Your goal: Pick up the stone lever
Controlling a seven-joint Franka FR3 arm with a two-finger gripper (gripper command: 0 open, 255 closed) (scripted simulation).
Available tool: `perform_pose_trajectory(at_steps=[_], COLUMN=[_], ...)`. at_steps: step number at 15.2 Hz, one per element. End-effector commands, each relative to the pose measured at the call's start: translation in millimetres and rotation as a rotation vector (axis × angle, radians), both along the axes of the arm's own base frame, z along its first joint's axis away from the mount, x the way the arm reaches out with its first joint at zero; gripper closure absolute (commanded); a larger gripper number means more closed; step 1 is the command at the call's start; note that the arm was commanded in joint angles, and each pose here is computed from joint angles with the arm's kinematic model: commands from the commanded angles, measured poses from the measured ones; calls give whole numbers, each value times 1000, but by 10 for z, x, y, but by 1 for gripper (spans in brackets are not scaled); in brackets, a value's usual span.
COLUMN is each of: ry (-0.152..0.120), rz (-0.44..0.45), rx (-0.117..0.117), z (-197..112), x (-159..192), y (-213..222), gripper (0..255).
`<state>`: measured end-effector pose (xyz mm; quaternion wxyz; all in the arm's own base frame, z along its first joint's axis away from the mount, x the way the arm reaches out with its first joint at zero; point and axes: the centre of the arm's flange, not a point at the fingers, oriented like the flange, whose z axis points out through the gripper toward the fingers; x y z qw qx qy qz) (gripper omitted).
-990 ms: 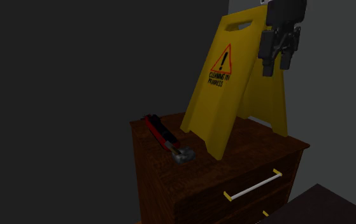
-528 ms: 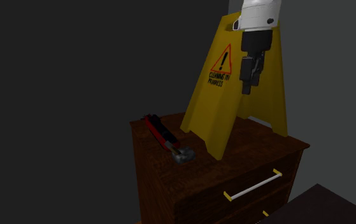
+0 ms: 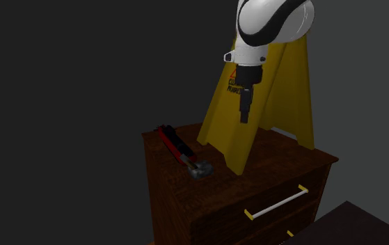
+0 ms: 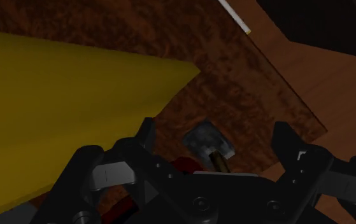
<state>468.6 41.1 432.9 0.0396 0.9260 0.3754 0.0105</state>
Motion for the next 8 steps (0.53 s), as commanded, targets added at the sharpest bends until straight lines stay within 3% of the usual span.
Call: perform_pose_trajectory(at_steps=[1, 8], ry=[2, 14], rz=[83, 362], rx=[4, 18], z=[-147, -753], x=[143, 646], y=[75, 507], gripper=[0, 0])
